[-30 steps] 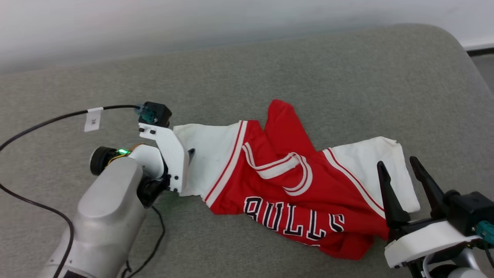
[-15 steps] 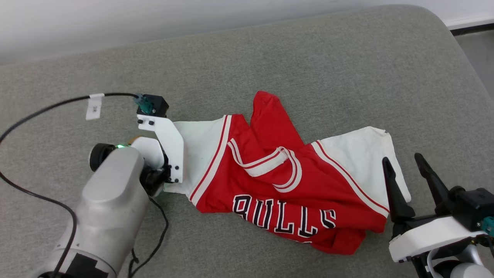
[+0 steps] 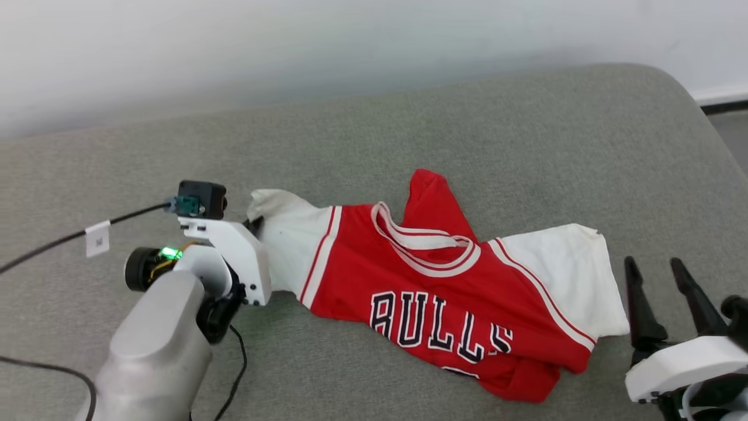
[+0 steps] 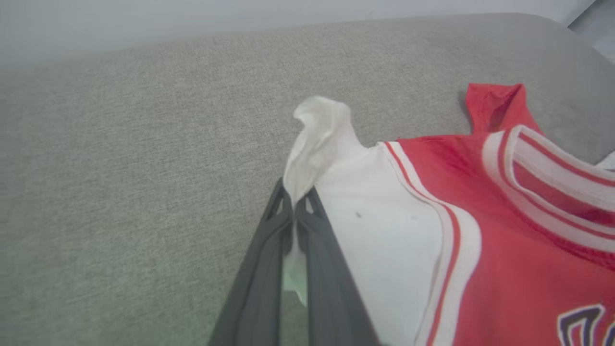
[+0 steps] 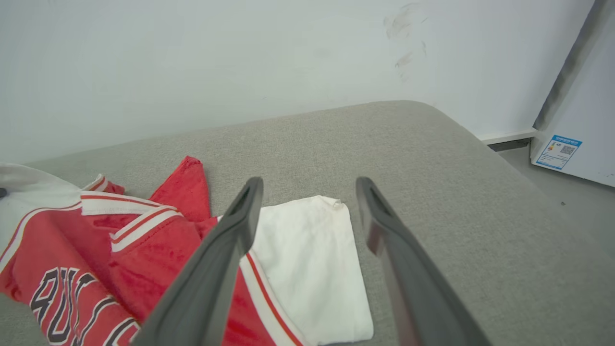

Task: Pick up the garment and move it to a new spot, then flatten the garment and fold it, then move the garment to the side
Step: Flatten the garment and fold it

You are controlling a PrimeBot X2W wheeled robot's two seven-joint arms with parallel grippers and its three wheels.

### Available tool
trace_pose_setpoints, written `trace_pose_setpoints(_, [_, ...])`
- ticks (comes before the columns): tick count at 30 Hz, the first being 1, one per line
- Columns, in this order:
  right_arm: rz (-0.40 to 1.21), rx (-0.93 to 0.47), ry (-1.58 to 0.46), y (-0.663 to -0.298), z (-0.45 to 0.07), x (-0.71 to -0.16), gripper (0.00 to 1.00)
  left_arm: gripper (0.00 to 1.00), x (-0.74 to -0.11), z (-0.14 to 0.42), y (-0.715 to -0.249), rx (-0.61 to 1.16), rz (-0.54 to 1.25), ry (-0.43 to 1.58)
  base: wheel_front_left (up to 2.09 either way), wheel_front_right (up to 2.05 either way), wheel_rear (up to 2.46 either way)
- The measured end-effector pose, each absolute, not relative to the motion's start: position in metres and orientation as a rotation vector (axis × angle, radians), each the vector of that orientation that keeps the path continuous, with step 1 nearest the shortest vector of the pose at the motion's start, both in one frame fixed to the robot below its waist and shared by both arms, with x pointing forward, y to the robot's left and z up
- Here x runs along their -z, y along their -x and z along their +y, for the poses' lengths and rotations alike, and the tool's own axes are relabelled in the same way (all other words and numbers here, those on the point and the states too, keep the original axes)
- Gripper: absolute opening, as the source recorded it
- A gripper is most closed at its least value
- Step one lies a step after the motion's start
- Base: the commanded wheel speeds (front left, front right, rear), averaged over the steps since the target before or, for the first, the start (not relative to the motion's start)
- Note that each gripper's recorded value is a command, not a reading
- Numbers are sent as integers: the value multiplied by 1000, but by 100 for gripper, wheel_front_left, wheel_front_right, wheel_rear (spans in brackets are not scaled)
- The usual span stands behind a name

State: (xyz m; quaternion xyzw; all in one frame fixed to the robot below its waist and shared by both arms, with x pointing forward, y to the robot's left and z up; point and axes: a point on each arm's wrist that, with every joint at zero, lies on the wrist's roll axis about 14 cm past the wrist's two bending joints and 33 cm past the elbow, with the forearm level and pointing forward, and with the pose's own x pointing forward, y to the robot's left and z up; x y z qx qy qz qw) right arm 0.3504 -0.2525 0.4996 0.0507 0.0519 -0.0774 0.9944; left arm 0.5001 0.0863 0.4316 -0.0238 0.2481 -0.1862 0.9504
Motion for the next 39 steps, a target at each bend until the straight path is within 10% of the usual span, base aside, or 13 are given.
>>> trace_pose_setpoints(9, [206, 210, -175, -362, -283, -485, 100, 0, -473, 105, -477, 372, 377, 77, 0, 0, 0])
trace_pose_setpoints(30, [1000, 74, -217, -421, -268, -360, 100, 0, -467, 112, -487, 355, 365, 98, 0, 0, 0])
trace_pose_setpoints(32, [1021, 69, -224, -423, -266, -356, 11, 0, -463, 116, -487, 344, 375, 98, 0, 0, 0])
trace_pose_setpoints(39, [957, 45, -173, -433, -264, -371, 0, 0, -465, 126, -486, 313, 370, 107, 0, 0, 0])
